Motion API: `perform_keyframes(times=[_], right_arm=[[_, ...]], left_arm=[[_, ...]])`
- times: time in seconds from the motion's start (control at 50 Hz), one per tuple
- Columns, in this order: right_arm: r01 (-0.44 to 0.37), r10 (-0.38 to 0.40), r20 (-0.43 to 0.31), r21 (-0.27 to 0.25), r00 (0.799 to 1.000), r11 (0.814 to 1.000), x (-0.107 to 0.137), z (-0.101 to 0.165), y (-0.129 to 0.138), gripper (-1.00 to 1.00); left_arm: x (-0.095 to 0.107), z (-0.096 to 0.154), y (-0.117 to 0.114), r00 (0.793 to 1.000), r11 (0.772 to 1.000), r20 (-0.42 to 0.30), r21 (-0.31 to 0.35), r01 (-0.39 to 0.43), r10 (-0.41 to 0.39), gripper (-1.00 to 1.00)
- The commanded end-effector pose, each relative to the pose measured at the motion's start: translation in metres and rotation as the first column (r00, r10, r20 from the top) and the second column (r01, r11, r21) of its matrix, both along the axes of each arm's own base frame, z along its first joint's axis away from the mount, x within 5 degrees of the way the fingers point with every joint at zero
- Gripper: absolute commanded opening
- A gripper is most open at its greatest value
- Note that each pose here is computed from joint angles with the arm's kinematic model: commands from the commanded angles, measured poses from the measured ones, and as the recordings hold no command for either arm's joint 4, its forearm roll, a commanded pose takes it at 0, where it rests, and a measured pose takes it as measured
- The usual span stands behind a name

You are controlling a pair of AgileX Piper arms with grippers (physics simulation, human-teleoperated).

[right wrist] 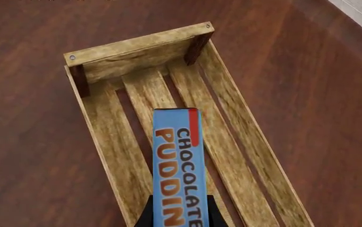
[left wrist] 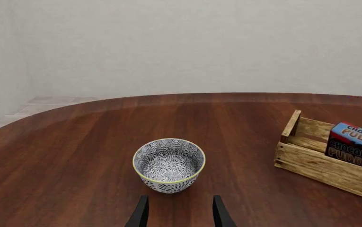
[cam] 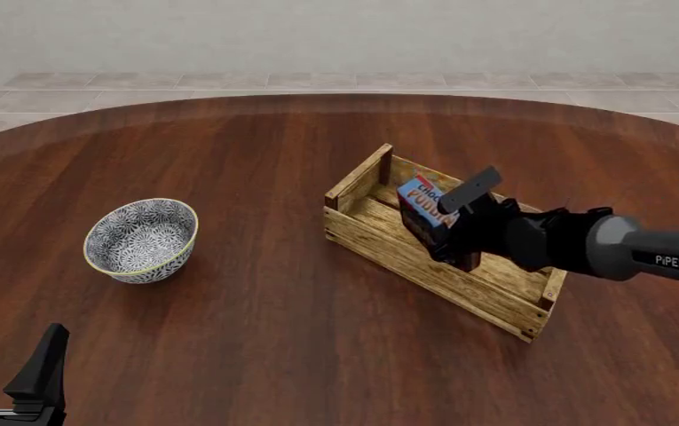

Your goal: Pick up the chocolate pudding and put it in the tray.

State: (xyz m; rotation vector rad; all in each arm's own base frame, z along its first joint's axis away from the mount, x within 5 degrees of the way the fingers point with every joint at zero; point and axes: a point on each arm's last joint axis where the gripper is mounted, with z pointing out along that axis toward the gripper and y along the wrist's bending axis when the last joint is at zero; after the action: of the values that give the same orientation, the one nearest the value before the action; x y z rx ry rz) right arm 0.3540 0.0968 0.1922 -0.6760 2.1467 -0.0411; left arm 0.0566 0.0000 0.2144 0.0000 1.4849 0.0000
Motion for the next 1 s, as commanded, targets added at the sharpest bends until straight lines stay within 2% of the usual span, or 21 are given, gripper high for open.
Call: perform_keyframes(times=[0.02, 0.36, 0.56, 0.58, 0.8, 1.0], right_arm=[[0.014, -0.014, -0.007, 0.016, 1.0, 1.0, -0.001, -0.004, 0.0, -1.0], [0.024, -0.024, -0.018, 0.017, 1.0, 1.0, 0.001, -0.012, -0.002, -1.0], [0.036, -0.035, -0.029, 0.037, 0.999, 0.999, 0.001, -0.012, 0.0, -1.0], [0.037, -0.036, -0.026, 0.035, 0.999, 0.999, 0.002, -0.011, -0.001, 1.0], [0.047, -0.045, -0.041, 0.065, 0.998, 0.997, -0.002, -0.007, 0.005, 1.0], [0.031, -0.029, -0.029, 0.06, 0.999, 0.998, -0.007, 0.006, 0.007, 1.0]], left_arm=[[0.0, 0.0, 0.0, 1.0, 1.0, 0.0, 0.0, 0.0, 0.0, 1.0], [0.0, 0.0, 0.0, 1.0, 1.0, 0.0, 0.0, 0.0, 0.0, 1.0], [0.0, 0.0, 0.0, 1.0, 1.0, 0.0, 0.0, 0.0, 0.0, 1.0], [0.0, 0.0, 0.0, 1.0, 1.0, 0.0, 0.0, 0.0, 0.0, 1.0], [0.0, 0.0, 0.0, 1.0, 1.0, 0.0, 0.0, 0.0, 0.0, 1.0], [0.0, 0.0, 0.0, 1.0, 1.0, 0.0, 0.0, 0.0, 0.0, 1.0]])
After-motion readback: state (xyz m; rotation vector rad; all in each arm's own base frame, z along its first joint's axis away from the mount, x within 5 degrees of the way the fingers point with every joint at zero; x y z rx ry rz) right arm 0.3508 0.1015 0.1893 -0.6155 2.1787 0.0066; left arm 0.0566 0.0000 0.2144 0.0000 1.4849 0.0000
